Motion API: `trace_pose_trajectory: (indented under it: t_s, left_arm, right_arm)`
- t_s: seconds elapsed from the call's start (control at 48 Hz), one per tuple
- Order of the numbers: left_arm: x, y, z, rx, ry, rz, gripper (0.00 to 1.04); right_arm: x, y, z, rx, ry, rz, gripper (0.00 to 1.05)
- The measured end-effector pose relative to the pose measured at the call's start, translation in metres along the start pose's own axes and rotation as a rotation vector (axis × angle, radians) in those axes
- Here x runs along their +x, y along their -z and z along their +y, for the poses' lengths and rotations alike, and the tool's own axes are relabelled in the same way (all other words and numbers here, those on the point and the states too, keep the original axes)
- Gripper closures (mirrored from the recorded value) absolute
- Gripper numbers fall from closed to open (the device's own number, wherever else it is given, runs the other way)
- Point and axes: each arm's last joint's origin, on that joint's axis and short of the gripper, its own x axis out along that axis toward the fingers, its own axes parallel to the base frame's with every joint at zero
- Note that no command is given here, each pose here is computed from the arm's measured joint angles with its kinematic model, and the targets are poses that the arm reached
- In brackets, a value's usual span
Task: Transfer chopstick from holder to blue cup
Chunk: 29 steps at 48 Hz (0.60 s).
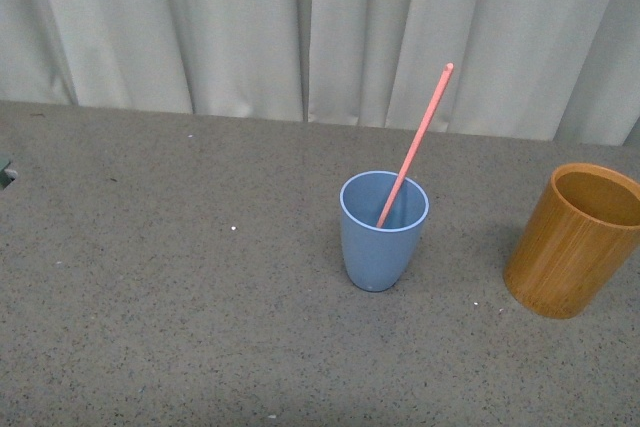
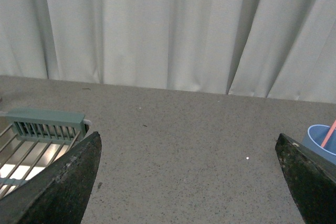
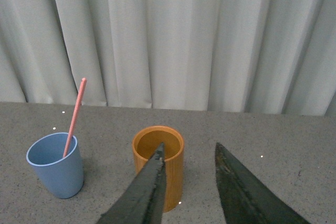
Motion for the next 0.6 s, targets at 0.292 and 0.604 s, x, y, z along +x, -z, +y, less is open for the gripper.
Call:
trace_pose_trajectory:
  t_s: [0.292, 0.604]
  left_arm:
    - [0.0, 0.0, 0.0, 0.0, 0.0, 0.0, 0.07]
    - [0.0, 0.0, 0.0, 0.0, 0.0, 0.0, 0.07]
  right_arm:
    - [0.0, 0.0, 0.0, 0.0, 0.0, 0.0, 0.34]
    - [0.0, 0.0, 0.0, 0.0, 0.0, 0.0, 0.1]
